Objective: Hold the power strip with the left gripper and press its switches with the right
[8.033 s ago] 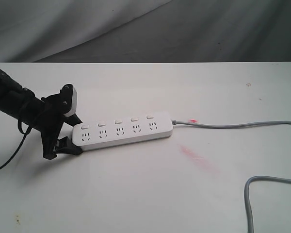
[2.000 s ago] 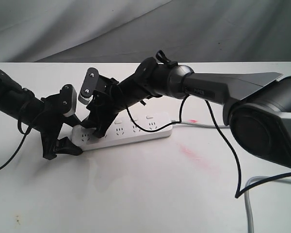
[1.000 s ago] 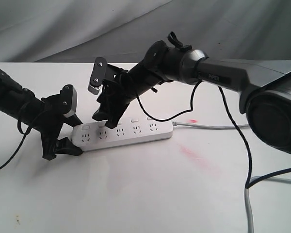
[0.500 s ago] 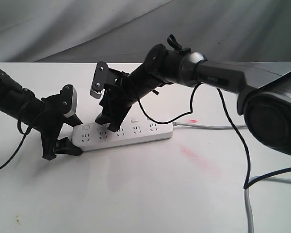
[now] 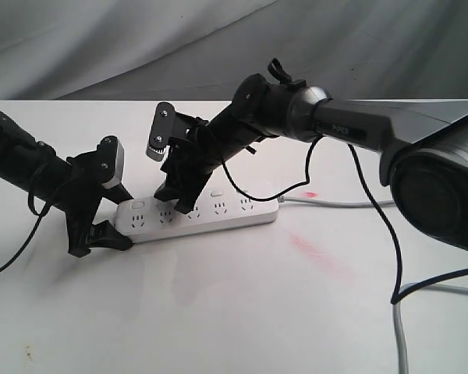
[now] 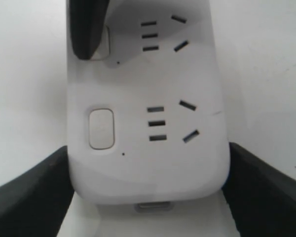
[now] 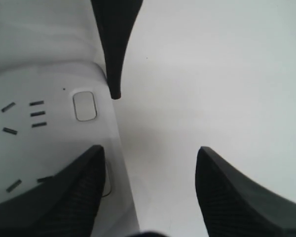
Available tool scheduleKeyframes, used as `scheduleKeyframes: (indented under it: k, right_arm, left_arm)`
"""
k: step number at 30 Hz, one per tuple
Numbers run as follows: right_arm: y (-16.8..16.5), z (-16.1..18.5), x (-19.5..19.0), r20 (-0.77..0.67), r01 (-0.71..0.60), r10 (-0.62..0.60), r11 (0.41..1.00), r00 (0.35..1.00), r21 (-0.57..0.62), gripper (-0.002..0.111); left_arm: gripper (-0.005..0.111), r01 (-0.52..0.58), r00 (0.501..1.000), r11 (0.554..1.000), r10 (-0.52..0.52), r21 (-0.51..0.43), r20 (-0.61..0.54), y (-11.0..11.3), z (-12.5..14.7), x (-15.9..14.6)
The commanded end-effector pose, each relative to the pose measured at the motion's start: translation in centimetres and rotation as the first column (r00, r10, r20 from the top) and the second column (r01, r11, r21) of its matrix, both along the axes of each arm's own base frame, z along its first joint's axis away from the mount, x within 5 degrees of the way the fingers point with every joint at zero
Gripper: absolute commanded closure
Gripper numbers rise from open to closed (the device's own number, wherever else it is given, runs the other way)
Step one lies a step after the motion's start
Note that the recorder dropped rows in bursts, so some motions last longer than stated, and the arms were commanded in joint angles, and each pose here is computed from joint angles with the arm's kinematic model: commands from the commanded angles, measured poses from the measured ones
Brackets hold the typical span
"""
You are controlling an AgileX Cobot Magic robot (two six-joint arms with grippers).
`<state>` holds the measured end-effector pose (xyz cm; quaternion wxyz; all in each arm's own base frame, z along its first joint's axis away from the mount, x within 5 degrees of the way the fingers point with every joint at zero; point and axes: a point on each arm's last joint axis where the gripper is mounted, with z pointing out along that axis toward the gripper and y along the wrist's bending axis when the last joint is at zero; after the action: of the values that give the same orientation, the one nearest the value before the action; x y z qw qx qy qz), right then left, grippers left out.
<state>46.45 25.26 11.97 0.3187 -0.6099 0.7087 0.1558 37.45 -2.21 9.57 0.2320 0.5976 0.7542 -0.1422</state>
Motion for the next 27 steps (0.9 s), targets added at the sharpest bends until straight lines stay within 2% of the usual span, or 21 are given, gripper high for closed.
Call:
scheduleKeyframes:
  k: [1, 10, 14, 22, 27]
  right_arm:
    - [-0.6, -2.3, -0.6, -0.029, -0.034, 0.033, 0.998, 0.999, -0.058, 0.056]
    - [-1.3, -4.5, -1.5, -0.041, -0.043, 0.039, 0.994, 0.998, -0.100, 0.056]
    - [-1.1, -4.3, -1.4, -0.044, -0.023, 0.020, 0.997, 0.999, -0.074, 0.056]
    - [-0.9, 0.9, -1.2, 0.032, 0.013, -0.013, 1.000, 0.999, 0.003, 0.056]
    - [-1.4, 2.8, -1.5, 0.029, -0.021, 0.022, 1.000, 0.999, -0.011, 0.056]
  left_arm:
    - [0.060, 0.079, 0.997, 0.994, -0.079, 0.078, 0.005, 0.2, -1.2, -0.4]
    - [0.060, 0.081, 0.997, 0.994, -0.081, 0.078, 0.006, 0.2, -1.2, -0.4]
    - [0.060, 0.081, 0.997, 0.994, -0.081, 0.078, 0.006, 0.2, -1.2, -0.4]
    - [0.060, 0.081, 0.997, 0.994, -0.081, 0.078, 0.006, 0.2, -1.2, -0.4]
    - [0.060, 0.079, 0.997, 0.994, -0.079, 0.078, 0.005, 0.2, -1.2, -0.4]
